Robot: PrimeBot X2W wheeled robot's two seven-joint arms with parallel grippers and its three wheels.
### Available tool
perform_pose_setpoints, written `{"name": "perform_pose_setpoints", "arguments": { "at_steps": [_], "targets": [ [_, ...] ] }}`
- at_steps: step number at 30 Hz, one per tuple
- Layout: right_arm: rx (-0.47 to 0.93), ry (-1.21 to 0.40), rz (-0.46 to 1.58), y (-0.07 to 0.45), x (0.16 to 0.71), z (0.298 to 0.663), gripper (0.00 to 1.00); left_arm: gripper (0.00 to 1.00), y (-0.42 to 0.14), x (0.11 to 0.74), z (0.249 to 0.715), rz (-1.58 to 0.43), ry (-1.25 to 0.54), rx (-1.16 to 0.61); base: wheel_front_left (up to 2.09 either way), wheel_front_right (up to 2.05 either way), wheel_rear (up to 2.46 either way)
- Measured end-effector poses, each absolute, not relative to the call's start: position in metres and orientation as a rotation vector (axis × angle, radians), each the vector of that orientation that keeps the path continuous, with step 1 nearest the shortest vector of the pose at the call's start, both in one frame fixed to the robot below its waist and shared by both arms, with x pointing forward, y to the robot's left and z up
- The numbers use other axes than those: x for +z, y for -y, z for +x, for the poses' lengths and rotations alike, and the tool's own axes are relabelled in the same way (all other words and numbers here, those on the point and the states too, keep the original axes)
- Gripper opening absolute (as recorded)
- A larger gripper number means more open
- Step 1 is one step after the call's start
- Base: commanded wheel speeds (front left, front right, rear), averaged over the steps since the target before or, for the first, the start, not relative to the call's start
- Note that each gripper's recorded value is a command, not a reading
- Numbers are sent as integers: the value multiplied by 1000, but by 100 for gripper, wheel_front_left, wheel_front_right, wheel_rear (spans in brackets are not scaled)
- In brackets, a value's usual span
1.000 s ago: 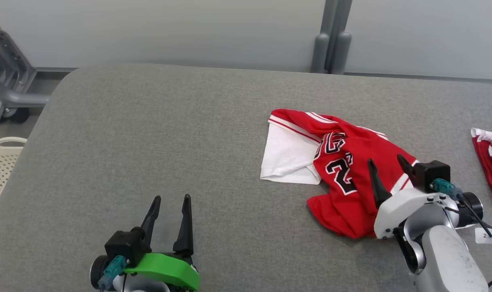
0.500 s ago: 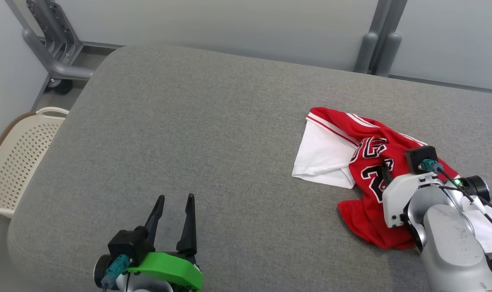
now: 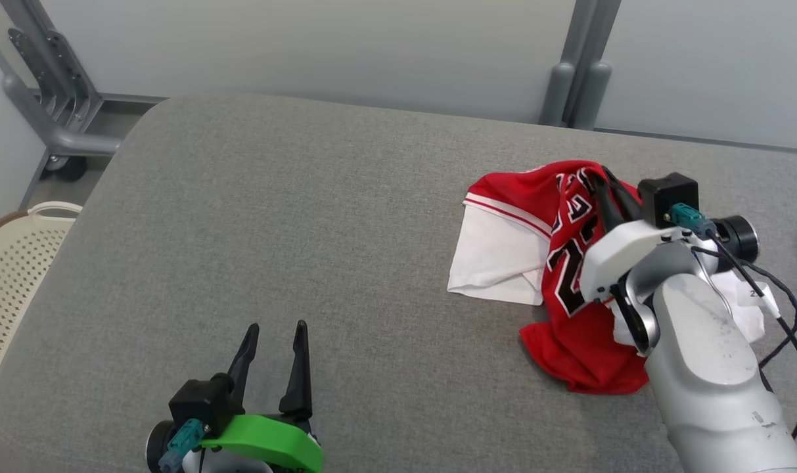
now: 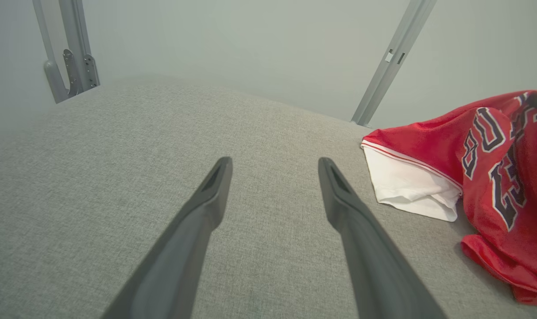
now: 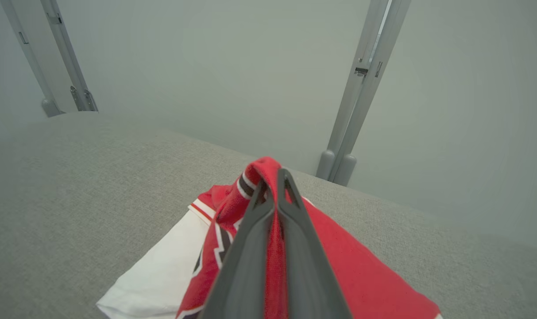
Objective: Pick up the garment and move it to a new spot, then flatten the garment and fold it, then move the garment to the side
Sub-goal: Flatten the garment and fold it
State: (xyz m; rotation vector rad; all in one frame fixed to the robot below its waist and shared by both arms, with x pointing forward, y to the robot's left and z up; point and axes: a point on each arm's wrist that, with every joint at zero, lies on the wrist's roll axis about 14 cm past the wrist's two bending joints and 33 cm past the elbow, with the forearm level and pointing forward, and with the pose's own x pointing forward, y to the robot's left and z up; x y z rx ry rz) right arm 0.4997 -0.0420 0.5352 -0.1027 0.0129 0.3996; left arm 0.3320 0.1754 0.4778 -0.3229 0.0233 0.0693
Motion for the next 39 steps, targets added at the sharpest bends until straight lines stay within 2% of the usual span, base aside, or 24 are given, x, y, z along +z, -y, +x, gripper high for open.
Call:
{"name": "perform_pose_setpoints", "arguments": {
  "at_steps": [10, 18, 20, 24, 27, 28, 30, 35, 39],
  "targets": [
    [515, 314, -8, 7, 662, 471, 0, 100, -160, 488, 334, -324, 6, 13, 0, 0, 0],
    [622, 465, 41, -20, 734, 441, 0, 100, -158, 494, 331, -325, 25, 0, 0, 0, 0],
    [647, 468, 54, -27, 739, 437, 0, 100, -159, 495, 330, -326, 28, 4, 0, 0, 0],
    [662, 408, 66, -33, 725, 442, 0, 100, -161, 495, 328, -330, 31, 13, 0, 0, 0],
    [631, 282, 65, -28, 686, 457, 0, 100, -163, 494, 328, -331, 27, 19, 0, 0, 0],
    [527, 96, 44, -2, 622, 484, 0, 100, -164, 491, 329, -331, 19, 26, 0, 0, 0],
    [464, 22, 47, 16, 593, 495, 0, 100, -164, 490, 330, -332, 13, 26, 0, 0, 0],
    [305, -99, 18, 67, 537, 515, 0, 100, -165, 487, 337, -331, 0, 28, 0, 0, 0],
    [192, -137, 5, 109, 516, 526, 0, 100, -164, 480, 339, -330, -23, 29, 0, 0, 0]
  ]
}}
